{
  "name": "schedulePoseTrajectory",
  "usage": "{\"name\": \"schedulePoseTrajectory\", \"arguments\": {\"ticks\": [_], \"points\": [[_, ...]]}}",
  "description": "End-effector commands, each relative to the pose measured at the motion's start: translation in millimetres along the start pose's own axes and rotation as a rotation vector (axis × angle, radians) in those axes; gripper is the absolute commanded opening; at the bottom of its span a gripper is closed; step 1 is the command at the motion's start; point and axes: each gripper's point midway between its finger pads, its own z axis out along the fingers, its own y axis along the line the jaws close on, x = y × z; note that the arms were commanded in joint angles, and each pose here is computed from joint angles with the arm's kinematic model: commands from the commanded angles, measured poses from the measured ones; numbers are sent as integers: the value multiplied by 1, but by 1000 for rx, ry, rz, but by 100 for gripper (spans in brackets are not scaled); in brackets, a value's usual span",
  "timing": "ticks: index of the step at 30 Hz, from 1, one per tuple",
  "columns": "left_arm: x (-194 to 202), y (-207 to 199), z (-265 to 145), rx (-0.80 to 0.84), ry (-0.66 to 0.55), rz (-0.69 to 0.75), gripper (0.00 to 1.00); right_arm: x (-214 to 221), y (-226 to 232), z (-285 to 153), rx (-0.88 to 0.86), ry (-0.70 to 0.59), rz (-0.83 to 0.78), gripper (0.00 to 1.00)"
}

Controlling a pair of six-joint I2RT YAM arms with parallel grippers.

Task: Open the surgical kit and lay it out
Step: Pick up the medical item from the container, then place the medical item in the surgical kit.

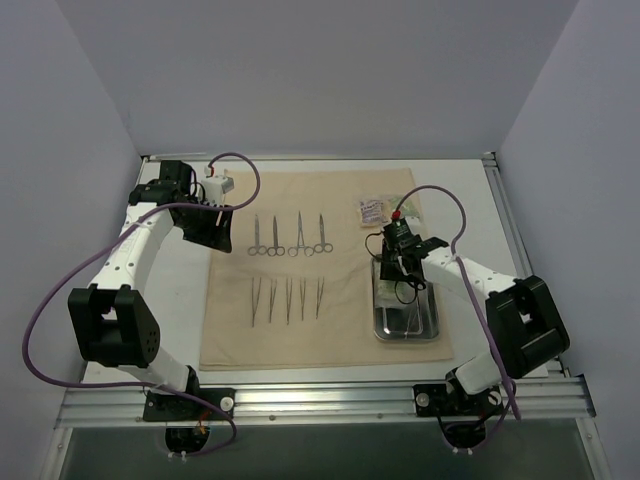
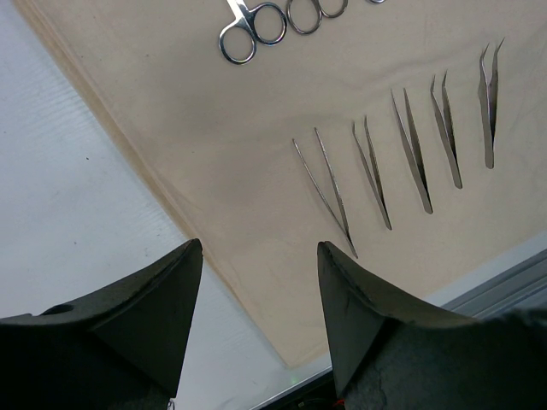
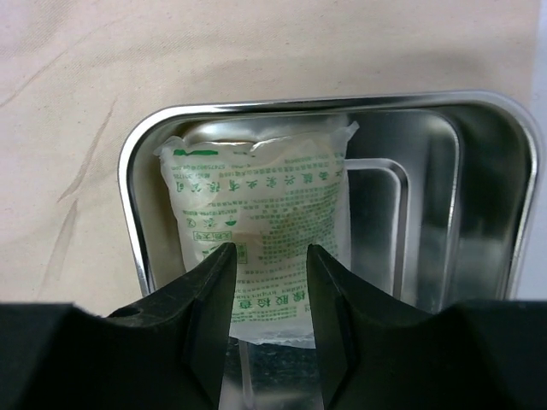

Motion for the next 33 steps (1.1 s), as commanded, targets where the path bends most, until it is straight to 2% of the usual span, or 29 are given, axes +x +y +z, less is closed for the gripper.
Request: {"name": "schedulePoseTrajectory", "arguments": {"ticks": [1,4,9,11,20,24,26,30,31,32,33], "points": [[-10,-4,-9,7,-49,21,65,6,3,7,-31,19,-25,35],[-10,-4,-9,9,-48,21,65,13,-3,16,-9,39,-26,31],[-10,-5,-11,6,-50,23,65,15,-5,15,-2,51,-32,6],[-10,-5,-12,5,-51,24,66,10,-6,7,-2,39,-30,2],[-11,-4,-11,5,-53,24,66,-33,2,-66,-21,-84,-57,0],[-11,-4,-10,7,-52,24,65,-75,14,-100,-34,-194,-81,0],[-12,-4,-10,8,-53,24,65,-111,28,-118,-76,-290,-78,0],[-11,-4,-11,2,-53,25,65,-167,61,-117,-126,-399,-99,0],[-11,-4,-12,0,-54,24,66,-171,72,-97,-124,-374,-117,0],[-10,-3,-12,-3,-52,25,65,-193,86,-101,-155,-424,-115,0],[-10,-3,-13,-5,-53,25,65,-192,97,-76,-155,-390,-138,0]]}}
